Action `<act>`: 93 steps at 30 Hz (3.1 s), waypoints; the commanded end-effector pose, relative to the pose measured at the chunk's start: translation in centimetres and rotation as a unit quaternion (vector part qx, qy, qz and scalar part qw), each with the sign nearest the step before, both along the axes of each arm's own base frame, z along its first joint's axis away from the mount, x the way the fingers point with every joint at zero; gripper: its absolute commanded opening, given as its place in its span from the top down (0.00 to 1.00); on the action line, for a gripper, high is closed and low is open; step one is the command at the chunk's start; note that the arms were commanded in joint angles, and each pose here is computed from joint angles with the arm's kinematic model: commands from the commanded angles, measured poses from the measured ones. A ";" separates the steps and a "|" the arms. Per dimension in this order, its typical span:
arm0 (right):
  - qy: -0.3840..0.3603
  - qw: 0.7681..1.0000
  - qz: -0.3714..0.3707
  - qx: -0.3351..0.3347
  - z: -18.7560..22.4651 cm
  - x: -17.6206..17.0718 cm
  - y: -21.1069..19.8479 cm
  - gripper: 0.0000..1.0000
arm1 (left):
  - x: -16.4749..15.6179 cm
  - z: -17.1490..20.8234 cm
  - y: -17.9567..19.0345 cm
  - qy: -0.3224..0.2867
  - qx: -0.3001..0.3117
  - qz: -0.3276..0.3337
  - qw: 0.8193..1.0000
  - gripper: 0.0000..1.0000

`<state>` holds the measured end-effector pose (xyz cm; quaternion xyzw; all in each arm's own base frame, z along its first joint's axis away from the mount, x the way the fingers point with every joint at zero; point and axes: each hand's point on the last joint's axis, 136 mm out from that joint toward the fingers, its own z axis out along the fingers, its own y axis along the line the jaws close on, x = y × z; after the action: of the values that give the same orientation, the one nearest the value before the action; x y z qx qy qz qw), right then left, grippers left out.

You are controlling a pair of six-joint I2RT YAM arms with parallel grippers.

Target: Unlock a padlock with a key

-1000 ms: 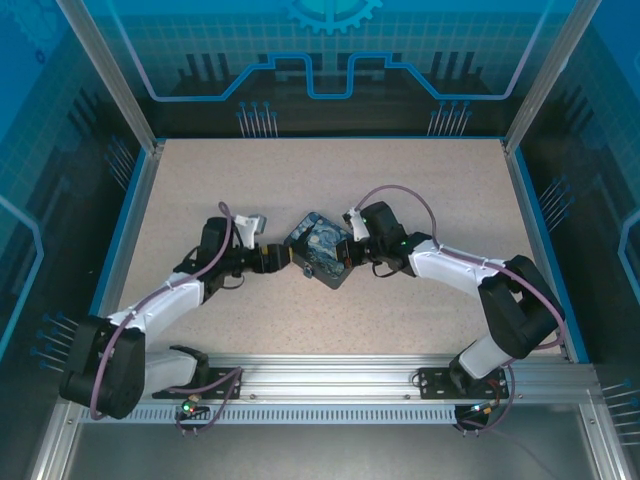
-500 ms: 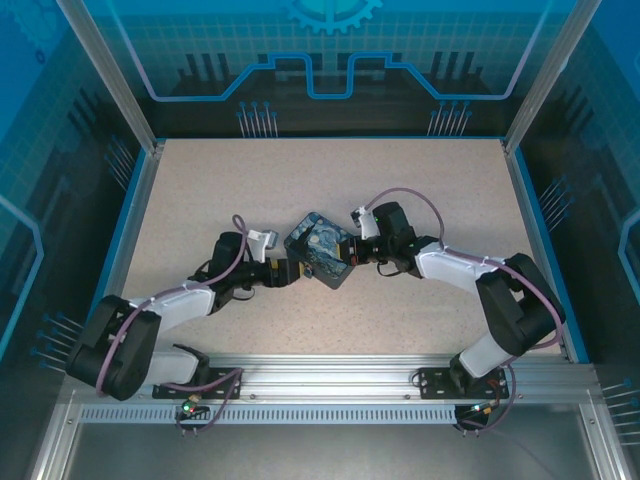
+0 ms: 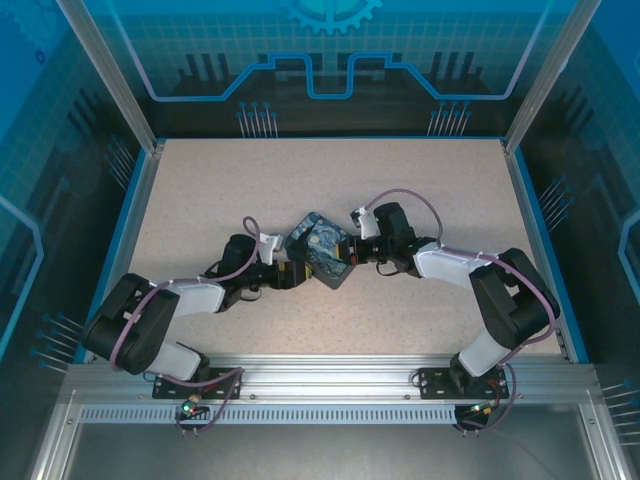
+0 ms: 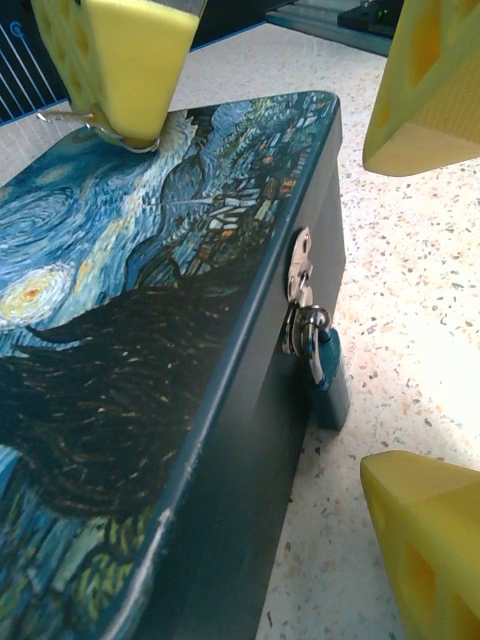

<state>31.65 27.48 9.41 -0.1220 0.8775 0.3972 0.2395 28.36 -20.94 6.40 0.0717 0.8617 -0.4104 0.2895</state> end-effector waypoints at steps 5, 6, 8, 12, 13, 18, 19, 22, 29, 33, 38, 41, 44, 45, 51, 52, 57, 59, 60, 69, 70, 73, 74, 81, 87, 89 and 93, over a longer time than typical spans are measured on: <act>0.040 0.998 -0.005 -0.040 -3.2 -0.9 -1.4 1.00 | 0.4 -1.0 0.0 -0.047 0.023 -0.007 0.999 0.26; 0.039 0.998 -0.004 -0.040 -3.2 -0.9 -1.4 1.00 | 0.5 -1.0 -0.1 -0.051 0.024 -0.009 0.998 0.26; 0.039 0.998 -0.003 -0.040 -3.1 -0.9 -1.3 1.00 | 0.5 -1.3 -0.3 -0.057 0.026 -0.014 0.998 0.28; 0.038 0.999 -0.001 -0.039 -3.1 -0.9 -1.3 1.00 | 0.4 -1.9 -0.6 -0.064 0.028 -0.024 0.997 0.29; 0.036 0.999 -0.001 -0.039 -2.9 -0.8 -1.2 1.00 | 0.4 -2.0 -0.7 -0.065 0.028 -0.026 0.997 0.29; 0.033 0.999 0.001 -0.040 -2.8 -0.8 -1.2 1.00 | 0.5 -2.6 -1.1 -0.062 0.017 -0.032 0.997 0.31; 0.032 0.999 0.000 -0.040 -2.7 -0.8 -1.3 1.00 | 0.6 -2.8 -1.2 -0.061 0.015 -0.032 0.998 0.32; 0.031 0.999 0.000 -0.042 -2.7 -0.7 -1.3 1.00 | 0.7 -3.1 -1.4 -0.059 0.009 -0.033 0.998 0.34; 0.030 0.999 0.001 -0.044 -2.7 -0.7 -1.3 1.00 | 0.8 -3.9 -2.1 -0.050 -0.002 -0.041 0.998 0.39; 0.030 0.999 0.001 -0.044 -2.8 -0.7 -1.3 1.00 | 0.5 -4.1 -2.4 -0.044 -0.008 -0.052 0.998 0.43; 0.031 0.998 0.003 -0.046 -2.9 -0.7 -1.3 1.00 | 0.2 -3.9 -3.0 -0.039 -0.016 -0.070 0.997 0.50; 0.031 0.998 0.003 -0.045 -3.0 -0.7 -1.3 1.00 | 0.2 -3.9 -3.2 -0.036 -0.021 -0.073 0.996 0.54; 0.031 0.999 0.003 -0.043 -2.9 -0.7 -1.2 1.00 | 0.1 -3.9 -3.2 -0.033 -0.023 -0.074 0.996 0.55; 0.031 0.999 0.003 -0.044 -2.9 -0.7 -1.2 1.00 | 0.1 -3.9 -3.2 -0.031 -0.023 -0.074 0.996 0.55; 0.031 0.999 0.003 -0.042 -2.9 -0.7 -1.2 1.00 | 0.5 -4.4 -3.2 -0.036 -0.003 -0.066 0.997 0.55; 0.031 0.999 0.004 -0.042 -2.9 -0.7 -1.2 1.00 | 0.6 -4.4 -3.3 -0.039 -0.001 -0.066 0.997 0.55; 0.031 0.999 0.004 -0.043 -2.9 -0.7 -1.2 1.00 | 0.8 -4.7 -3.6 -0.049 0.015 -0.068 0.996 0.55; 0.031 0.999 0.004 -0.042 -2.9 -0.7 -1.2 1.00 | 0.8 -4.7 -3.9 -0.053 0.021 -0.072 0.996 0.56; 0.031 0.999 0.003 -0.042 -2.9 -0.7 -1.2 1.00 | 0.9 -4.7 -4.1 -0.055 0.024 -0.074 0.995 0.56; 0.030 0.999 0.003 -0.040 -2.8 -0.6 -1.1 1.00 | 1.5 -4.5 -4.7 -0.070 0.040 -0.074 0.994 0.60; 0.029 0.999 0.004 -0.041 -2.7 -0.6 -1.1 1.00 | 1.6 -4.4 -4.8 -0.071 0.040 -0.074 0.994 0.61; 0.029 0.999 0.004 -0.040 -2.7 -0.6 -1.1 1.00 | 1.8 -4.1 -4.9 -0.074 0.036 -0.071 0.994 0.64; 0.029 0.999 0.004 -0.040 -2.7 -0.6 -1.1 1.00 | 2.0 -3.9 -5.0 -0.075 0.035 -0.069 0.994 0.65; 0.020 0.999 0.004 -0.033 -2.3 -0.4 -0.9 1.00 | 2.4 -3.2 -4.8 -0.075 0.032 -0.054 0.995 0.71; -0.026 0.999 0.003 -0.033 -0.2 0.1 -1.2 1.00 | 2.4 -1.6 -4.2 -0.071 0.026 -0.023 0.997 0.74; -0.047 0.998 0.002 -0.036 0.8 0.1 -1.5 1.00 | 2.2 -1.1 -4.0 -0.064 0.027 -0.010 0.998 0.75; -0.081 0.996 0.004 -0.047 2.1 -0.5 -2.3 1.00 | 1.6 -0.1 -3.9 -0.042 0.013 0.012 0.999 0.76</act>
<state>31.57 26.22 10.80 -0.1523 0.8738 0.3670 0.2803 30.37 -25.08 5.49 0.1146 0.8513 -0.3885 0.3335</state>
